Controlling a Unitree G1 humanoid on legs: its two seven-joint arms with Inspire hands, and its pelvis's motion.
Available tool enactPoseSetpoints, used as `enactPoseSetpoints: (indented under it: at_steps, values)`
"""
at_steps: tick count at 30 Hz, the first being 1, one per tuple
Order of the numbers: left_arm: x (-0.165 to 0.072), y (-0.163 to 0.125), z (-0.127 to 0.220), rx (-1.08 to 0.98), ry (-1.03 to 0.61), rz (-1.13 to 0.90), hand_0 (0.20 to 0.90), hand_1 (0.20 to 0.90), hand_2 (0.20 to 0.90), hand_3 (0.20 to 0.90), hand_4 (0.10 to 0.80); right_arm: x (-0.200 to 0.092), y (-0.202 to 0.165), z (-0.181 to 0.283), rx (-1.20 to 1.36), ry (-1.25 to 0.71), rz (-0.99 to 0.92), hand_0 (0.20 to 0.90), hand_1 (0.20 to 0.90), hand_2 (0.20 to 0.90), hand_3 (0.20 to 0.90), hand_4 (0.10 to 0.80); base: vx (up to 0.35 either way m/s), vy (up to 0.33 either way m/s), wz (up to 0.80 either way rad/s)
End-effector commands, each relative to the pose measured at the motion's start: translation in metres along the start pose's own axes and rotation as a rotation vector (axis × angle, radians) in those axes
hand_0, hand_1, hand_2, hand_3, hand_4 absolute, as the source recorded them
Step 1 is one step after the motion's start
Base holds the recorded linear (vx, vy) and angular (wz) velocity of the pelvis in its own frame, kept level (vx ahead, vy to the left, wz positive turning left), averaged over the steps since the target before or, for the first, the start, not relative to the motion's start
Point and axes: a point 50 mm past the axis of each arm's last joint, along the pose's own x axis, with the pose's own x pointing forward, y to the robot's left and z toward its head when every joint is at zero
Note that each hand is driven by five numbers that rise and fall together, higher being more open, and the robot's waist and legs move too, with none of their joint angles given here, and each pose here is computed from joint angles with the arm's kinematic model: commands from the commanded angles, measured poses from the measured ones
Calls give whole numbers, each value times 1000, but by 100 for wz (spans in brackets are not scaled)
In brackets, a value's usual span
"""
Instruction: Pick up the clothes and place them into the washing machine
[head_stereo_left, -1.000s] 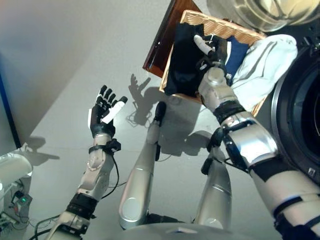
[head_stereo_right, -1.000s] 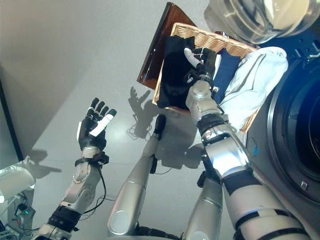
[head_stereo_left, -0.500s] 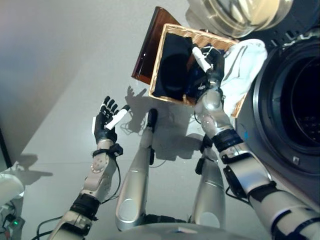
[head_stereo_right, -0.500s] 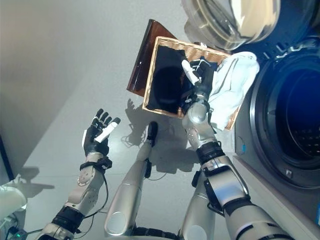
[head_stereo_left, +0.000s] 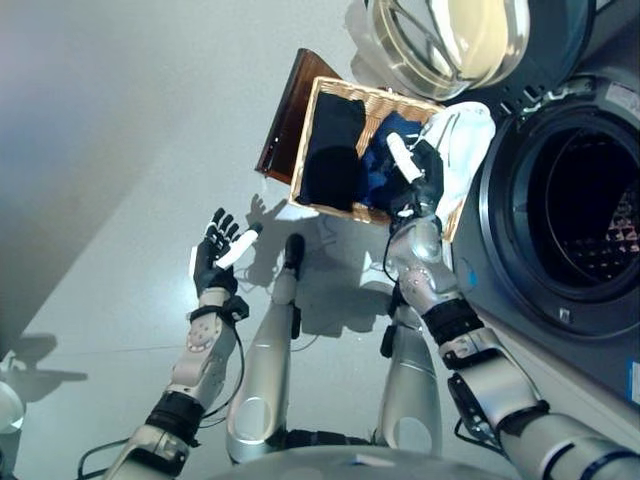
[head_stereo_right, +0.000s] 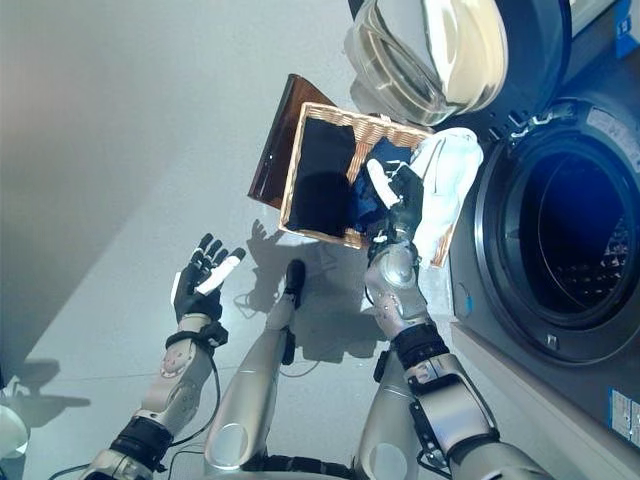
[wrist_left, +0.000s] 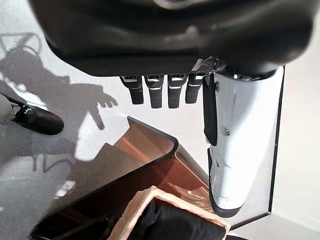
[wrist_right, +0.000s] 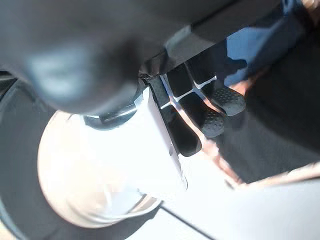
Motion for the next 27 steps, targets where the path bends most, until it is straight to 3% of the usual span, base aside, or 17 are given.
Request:
enactPoseSetpoints:
  at_steps: [1, 3, 4, 5, 6, 12, 16, 27]
  values:
    - [0, 8, 14, 14, -85, 3, 900, 900, 900, 900, 800, -3, 10, 43, 53, -230, 94, 200, 200, 200, 200, 300, 2, -10, -6]
    - [0, 10, 16, 23, -92, 6, 900, 900, 900, 900, 800, -2, 7, 47, -69, -266, 83, 200, 200, 200, 200, 300, 0, 0, 0]
    - [0, 10, 16, 24, -93, 5, 900, 900, 900, 900, 800, -1, 6, 49, -129, -283, 77, 480, 480, 480, 480, 500, 0, 0, 0]
    - [0, 10, 16, 24, -93, 5, 900, 900, 900, 900, 800, -1, 6, 49, -129, -283, 77, 480, 480, 480, 480, 500, 0, 0, 0]
    - [0, 11, 18, 33, -110, 3, 900, 900, 900, 900, 800, 3, 3, 50, -290, -312, 69, 900, 900, 900, 900, 800, 0, 0, 0]
    - [0, 15, 23, 82, -145, 13, 900, 900, 900, 900, 800, 16, -20, 54, -936, -405, 22, 900, 900, 900, 900, 800, 0, 0, 0]
    - [-1, 18, 26, 94, -162, 8, 900, 900, 900, 900, 800, 25, -33, 63, -1236, -457, -13, 900, 900, 900, 900, 800, 0, 0, 0]
    - [2, 16, 32, 154, -195, -70, 900, 900, 900, 900, 800, 59, -5, 99, -2121, -730, 66, 900, 900, 900, 900, 800, 0, 0, 0]
